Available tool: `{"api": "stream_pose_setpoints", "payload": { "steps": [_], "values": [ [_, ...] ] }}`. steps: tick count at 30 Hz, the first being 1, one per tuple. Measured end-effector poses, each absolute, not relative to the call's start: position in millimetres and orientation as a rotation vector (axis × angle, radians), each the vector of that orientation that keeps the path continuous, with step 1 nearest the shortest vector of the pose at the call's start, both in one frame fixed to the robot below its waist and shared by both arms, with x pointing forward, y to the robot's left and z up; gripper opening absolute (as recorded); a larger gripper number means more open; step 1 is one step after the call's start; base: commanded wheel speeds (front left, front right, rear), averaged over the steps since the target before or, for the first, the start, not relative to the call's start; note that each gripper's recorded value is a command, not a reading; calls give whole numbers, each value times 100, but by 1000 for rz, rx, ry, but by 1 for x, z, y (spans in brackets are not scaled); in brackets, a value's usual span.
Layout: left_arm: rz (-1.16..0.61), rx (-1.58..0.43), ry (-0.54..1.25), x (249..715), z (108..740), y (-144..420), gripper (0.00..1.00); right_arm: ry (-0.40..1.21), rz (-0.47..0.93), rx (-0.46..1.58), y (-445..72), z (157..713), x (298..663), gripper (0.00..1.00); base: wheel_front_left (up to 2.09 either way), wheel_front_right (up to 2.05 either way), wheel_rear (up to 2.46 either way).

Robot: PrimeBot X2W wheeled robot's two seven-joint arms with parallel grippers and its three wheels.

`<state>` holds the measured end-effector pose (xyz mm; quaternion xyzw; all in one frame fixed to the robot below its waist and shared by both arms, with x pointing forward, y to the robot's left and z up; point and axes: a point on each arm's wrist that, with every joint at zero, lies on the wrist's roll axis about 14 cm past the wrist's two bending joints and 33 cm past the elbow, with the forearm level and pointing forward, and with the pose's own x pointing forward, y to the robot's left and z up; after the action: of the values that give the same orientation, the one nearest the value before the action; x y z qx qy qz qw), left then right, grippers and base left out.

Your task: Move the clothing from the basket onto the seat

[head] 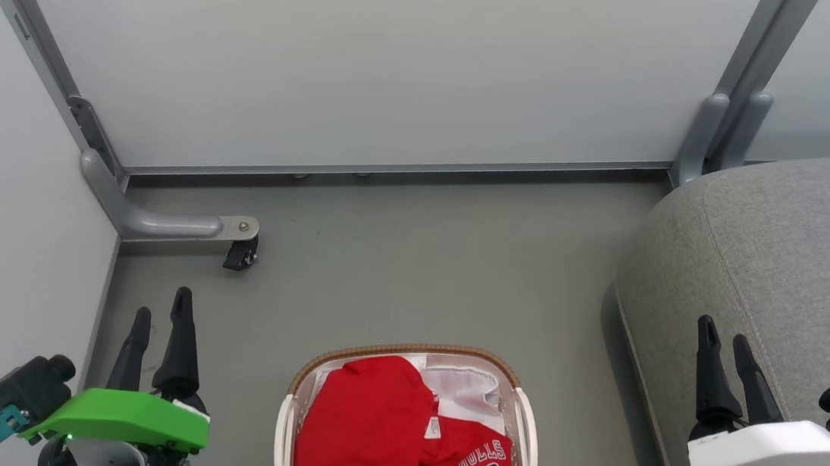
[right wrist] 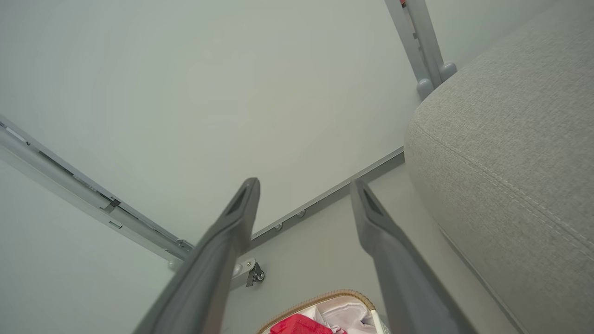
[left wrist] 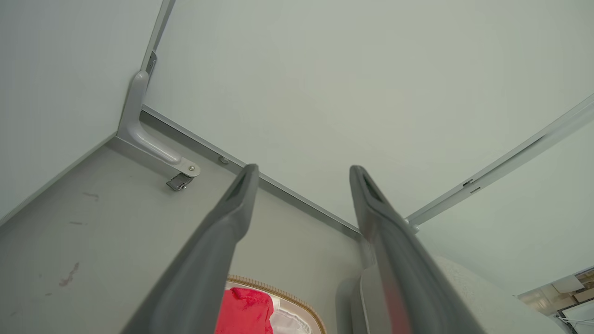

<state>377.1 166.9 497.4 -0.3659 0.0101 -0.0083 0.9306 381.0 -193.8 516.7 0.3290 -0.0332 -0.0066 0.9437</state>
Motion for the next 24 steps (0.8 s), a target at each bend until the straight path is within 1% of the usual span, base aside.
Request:
{"api": "stream_pose_setpoints", "payload": {
  "steps": [8,24],
  "values": [
    [-28,-641,47,373,487,162,100,-49,-8,574,-191,509,379,100,0,0,0],
    [-44,-498,84,368,470,155,100,-48,18,388,-185,506,378,100,0,0,0]
  ]
}}
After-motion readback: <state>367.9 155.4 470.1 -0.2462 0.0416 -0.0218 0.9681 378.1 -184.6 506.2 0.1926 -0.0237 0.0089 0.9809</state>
